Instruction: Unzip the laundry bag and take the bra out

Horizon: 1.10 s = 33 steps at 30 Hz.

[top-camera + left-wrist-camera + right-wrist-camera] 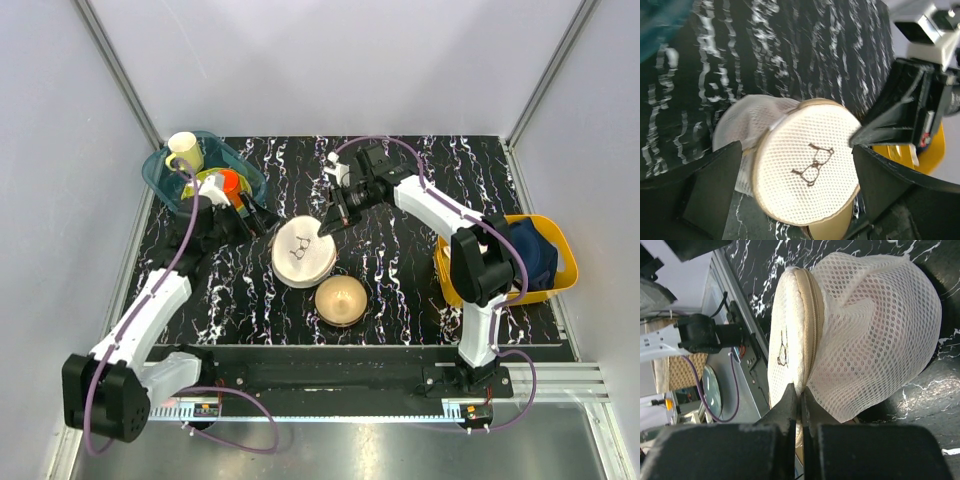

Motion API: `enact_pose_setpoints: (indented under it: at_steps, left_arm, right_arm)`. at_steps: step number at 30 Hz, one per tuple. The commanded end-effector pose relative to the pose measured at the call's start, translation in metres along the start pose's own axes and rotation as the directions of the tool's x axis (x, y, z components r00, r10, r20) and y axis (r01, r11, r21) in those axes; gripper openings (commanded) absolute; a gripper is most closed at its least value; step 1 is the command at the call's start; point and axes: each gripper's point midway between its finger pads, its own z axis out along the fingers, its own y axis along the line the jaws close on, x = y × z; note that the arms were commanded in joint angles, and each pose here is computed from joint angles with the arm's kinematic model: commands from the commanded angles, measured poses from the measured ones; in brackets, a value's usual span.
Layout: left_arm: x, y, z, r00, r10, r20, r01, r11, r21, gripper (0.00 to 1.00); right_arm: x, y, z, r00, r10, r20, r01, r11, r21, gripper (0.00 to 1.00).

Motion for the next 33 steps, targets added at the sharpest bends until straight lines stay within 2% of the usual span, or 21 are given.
enact_pose_setpoints:
  at_steps: [1,2,3,9,16,20,21,23,24,25,26,27,28,29,33]
  left_arm:
    - [-0.006,-0.079,-0.004,0.971,0.233,-0.043,-0.196,0.891,0.409,0.96]
    - [0.004,-0.079,0.000,0.963,0.253,-0.091,-0.190,0.879,0.436,0.95]
    - [0.006,-0.077,0.003,0.952,0.293,-0.087,-0.226,0.868,0.443,0.96]
    - [0.021,-0.057,0.023,0.926,0.350,-0.143,-0.262,0.868,0.423,0.97]
    - [0.042,-0.060,0.030,0.901,0.362,-0.241,-0.201,0.837,0.509,0.91]
    - [0.048,-0.058,0.031,0.894,0.360,-0.268,-0.182,0.836,0.517,0.70]
    - [0.047,-0.059,0.031,0.894,0.359,-0.267,-0.180,0.836,0.519,0.50]
    - [0.046,-0.061,0.030,0.896,0.357,-0.264,-0.180,0.836,0.519,0.30]
    - [0.045,-0.061,0.030,0.897,0.355,-0.264,-0.180,0.837,0.516,0.12]
    - [0.044,-0.061,0.029,0.897,0.350,-0.270,-0.176,0.842,0.509,0.03]
    - [0.043,-0.061,0.030,0.897,0.349,-0.270,-0.178,0.847,0.501,0.00]
    - [0.042,-0.060,0.030,0.901,0.338,-0.274,-0.172,0.855,0.489,0.00]
    - [0.040,-0.060,0.030,0.904,0.326,-0.277,-0.168,0.866,0.470,0.00]
    - [0.037,-0.058,0.032,0.910,0.315,-0.270,-0.172,0.879,0.446,0.00]
    - [0.018,-0.045,0.041,0.948,0.186,-0.257,-0.116,0.957,0.264,0.00]
  right_arm:
    - [0.005,0.031,-0.022,0.993,-0.117,0.003,0.116,0.989,-0.096,0.00]
    - [0.006,0.035,-0.022,0.992,-0.125,0.001,0.124,0.985,-0.119,0.00]
    - [0.006,0.038,-0.023,0.992,-0.129,0.002,0.128,0.983,-0.133,0.00]
    - [0.005,0.043,-0.023,0.990,-0.140,0.003,0.139,0.975,-0.171,0.00]
    - [0.003,0.045,-0.022,0.990,-0.141,0.004,0.139,0.972,-0.191,0.00]
    - [0.002,0.042,-0.020,0.990,-0.138,0.003,0.136,0.973,-0.187,0.00]
    - [0.002,0.040,-0.019,0.991,-0.135,0.002,0.133,0.974,-0.182,0.00]
    - [0.001,0.037,-0.018,0.992,-0.126,0.000,0.124,0.977,-0.176,0.00]
    - [0.000,0.036,-0.018,0.992,-0.125,0.001,0.124,0.977,-0.174,0.00]
    - [-0.001,0.033,-0.018,0.993,-0.116,0.002,0.115,0.981,-0.159,0.00]
    - [-0.003,0.029,-0.019,0.995,-0.099,0.006,0.099,0.986,-0.138,0.07]
    - [-0.008,0.027,-0.019,0.995,-0.096,0.017,0.097,0.988,-0.117,0.43]
    - [-0.011,0.018,-0.019,0.998,-0.064,0.025,0.065,0.995,-0.069,0.63]
    - [-0.017,0.015,-0.023,0.998,-0.051,0.044,0.052,0.998,-0.036,0.70]
    - [-0.050,-0.015,-0.062,0.969,0.063,0.240,-0.093,0.989,0.118,0.79]
